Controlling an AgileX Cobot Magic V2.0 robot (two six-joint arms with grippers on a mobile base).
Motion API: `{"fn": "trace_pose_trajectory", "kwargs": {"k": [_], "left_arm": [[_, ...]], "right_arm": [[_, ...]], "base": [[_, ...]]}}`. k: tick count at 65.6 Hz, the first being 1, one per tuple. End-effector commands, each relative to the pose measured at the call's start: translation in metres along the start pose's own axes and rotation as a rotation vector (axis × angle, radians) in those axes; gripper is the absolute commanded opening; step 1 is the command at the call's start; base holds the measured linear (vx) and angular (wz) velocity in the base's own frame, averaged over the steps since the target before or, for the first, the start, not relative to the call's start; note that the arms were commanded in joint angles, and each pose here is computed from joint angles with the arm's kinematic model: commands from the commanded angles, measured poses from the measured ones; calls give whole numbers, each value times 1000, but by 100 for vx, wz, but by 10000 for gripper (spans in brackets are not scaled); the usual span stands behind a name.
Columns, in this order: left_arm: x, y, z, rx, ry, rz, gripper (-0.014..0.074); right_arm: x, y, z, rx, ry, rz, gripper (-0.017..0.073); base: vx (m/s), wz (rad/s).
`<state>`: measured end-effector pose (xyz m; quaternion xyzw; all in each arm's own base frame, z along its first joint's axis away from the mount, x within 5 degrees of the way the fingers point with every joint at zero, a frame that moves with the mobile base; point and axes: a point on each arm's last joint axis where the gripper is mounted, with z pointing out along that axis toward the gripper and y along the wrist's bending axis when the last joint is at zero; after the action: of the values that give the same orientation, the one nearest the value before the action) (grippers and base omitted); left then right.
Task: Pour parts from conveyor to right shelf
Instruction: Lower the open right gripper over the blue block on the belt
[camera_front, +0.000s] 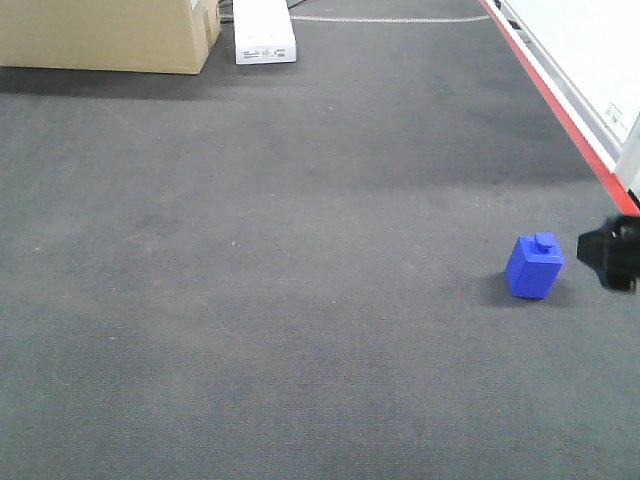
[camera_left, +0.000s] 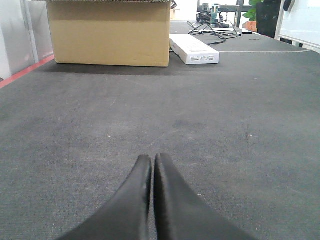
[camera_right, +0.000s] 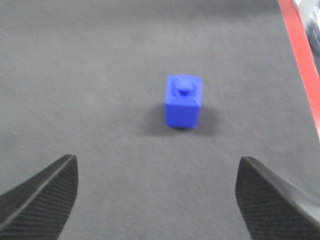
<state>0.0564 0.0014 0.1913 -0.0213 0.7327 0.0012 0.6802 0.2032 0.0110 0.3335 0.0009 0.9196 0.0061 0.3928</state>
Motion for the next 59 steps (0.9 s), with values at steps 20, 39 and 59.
{"fn": "trace_pose_trajectory", "kwargs": {"k": [20, 39, 59], "left_arm": [[-14, 0, -2, 6, -98, -16, -6], [-14, 0, -2, 6, -98, -16, -6], [-14, 0, -2, 6, -98, -16, -6]], "right_arm": [[-77, 0, 49, 53, 202, -68, 595], [-110, -37, 99, -82, 439, -10, 594], [-109, -45, 136, -136, 494, -13, 594]], "base": [[0, 0], [0, 0], [0, 0]]}}
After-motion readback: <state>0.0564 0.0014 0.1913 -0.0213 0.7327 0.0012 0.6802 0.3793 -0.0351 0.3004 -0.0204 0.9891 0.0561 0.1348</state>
